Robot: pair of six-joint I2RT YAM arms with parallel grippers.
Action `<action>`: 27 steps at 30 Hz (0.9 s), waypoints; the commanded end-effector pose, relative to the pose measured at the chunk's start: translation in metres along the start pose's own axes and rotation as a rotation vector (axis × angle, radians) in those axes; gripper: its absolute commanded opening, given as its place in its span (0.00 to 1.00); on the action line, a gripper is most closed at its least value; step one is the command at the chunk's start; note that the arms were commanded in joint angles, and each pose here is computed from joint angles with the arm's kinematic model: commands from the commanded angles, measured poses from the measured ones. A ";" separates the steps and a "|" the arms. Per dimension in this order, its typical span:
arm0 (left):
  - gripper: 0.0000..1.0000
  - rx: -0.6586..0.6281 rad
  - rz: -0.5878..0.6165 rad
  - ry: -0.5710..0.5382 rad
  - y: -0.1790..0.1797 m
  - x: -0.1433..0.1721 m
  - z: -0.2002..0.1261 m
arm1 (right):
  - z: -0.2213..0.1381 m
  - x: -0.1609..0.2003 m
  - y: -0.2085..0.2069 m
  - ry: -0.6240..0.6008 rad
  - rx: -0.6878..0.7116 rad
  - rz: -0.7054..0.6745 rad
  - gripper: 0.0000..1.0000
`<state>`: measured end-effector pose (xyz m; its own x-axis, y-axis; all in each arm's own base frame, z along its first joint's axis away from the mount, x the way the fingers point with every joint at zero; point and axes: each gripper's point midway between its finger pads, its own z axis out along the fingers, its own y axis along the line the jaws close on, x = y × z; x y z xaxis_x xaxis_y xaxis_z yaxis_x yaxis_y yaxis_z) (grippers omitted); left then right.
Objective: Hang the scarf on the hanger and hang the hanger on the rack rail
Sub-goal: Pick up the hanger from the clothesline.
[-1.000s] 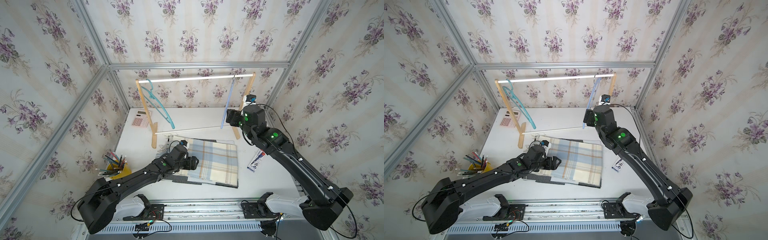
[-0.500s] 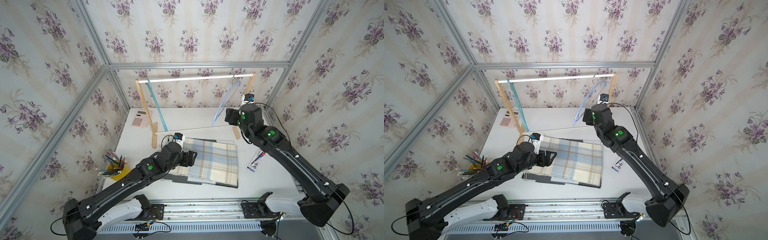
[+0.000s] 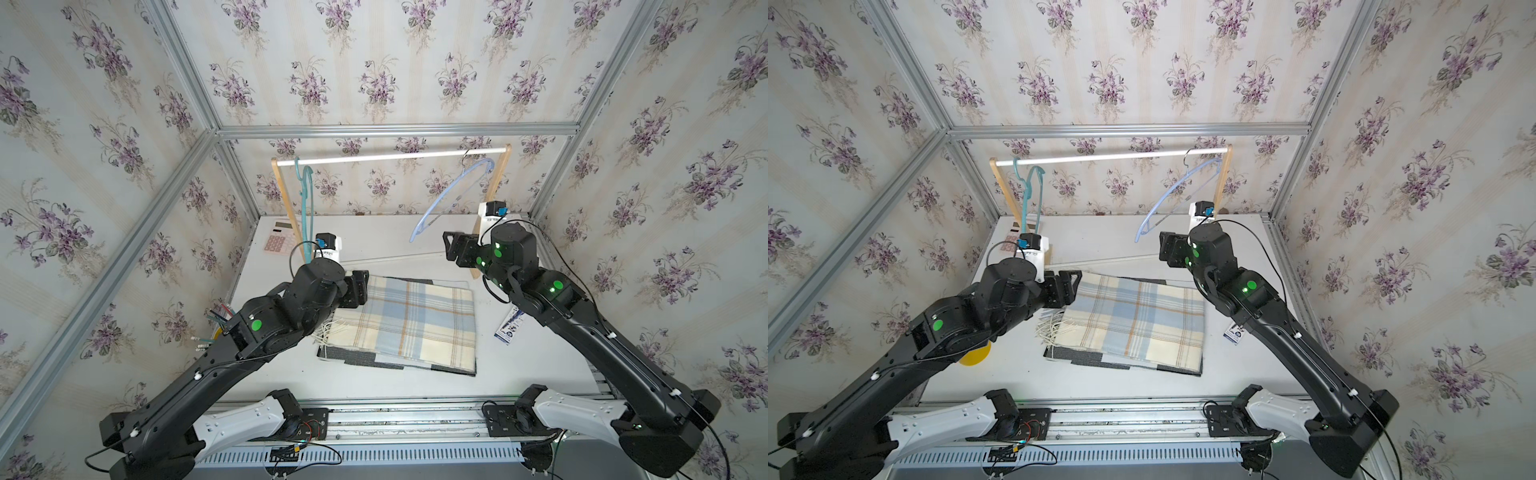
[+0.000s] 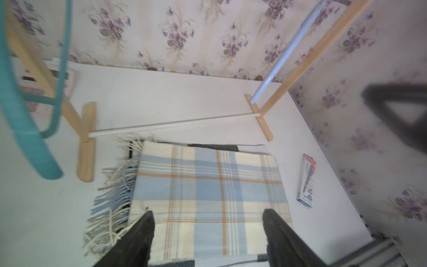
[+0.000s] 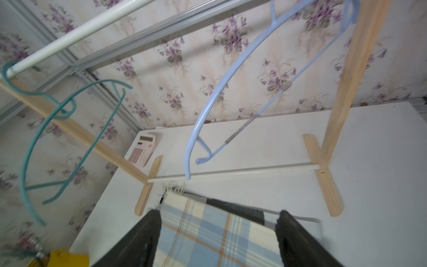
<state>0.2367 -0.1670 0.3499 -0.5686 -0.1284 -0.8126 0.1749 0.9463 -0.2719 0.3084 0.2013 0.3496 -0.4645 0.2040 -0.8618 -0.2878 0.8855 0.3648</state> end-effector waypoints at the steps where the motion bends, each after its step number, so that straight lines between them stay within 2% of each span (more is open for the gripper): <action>1: 0.73 -0.294 0.110 -0.052 0.054 -0.023 -0.008 | -0.007 0.027 0.035 0.070 -0.239 0.030 0.81; 4: 0.64 -0.377 0.132 -0.060 0.069 -0.046 -0.005 | -0.008 0.051 0.043 0.108 -0.298 0.029 0.81; 6: 0.52 -0.369 0.153 -0.056 0.071 -0.058 0.003 | -0.006 0.063 0.046 0.127 -0.319 0.027 0.81; 12: 0.51 -0.400 0.152 0.041 0.103 -0.074 0.033 | 0.002 0.091 0.045 0.168 -0.353 0.041 0.82; 15: 0.57 -0.412 0.150 0.074 0.117 -0.081 0.043 | 0.004 0.100 0.045 0.183 -0.373 0.047 0.82; 18: 0.68 -0.402 0.136 0.073 0.125 -0.092 0.050 | 0.006 0.109 0.046 0.204 -0.382 0.040 0.82; 19: 0.74 -0.392 0.127 0.069 0.128 -0.095 0.052 | 0.007 0.110 0.045 0.208 -0.384 0.036 0.83; 21: 0.80 -0.366 0.117 0.070 0.132 -0.101 0.057 | 0.008 0.113 0.045 0.215 -0.386 0.027 0.83; 22: 0.91 -0.365 0.119 0.075 0.134 -0.101 0.060 | 0.008 0.114 0.045 0.216 -0.385 0.025 0.83; 24: 0.94 -0.370 0.118 0.090 0.142 -0.103 0.068 | 0.008 0.114 0.044 0.216 -0.384 0.019 0.83; 27: 0.92 -0.350 0.091 0.118 0.152 -0.102 0.082 | 0.008 0.115 0.045 0.217 -0.388 0.015 0.83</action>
<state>0.3787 -0.0302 0.3501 -0.6550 -0.0333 -0.7549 -0.0958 0.9946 0.0393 0.2478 0.2644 0.2579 -0.6432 0.0817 -0.7614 -0.5303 0.6697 0.5198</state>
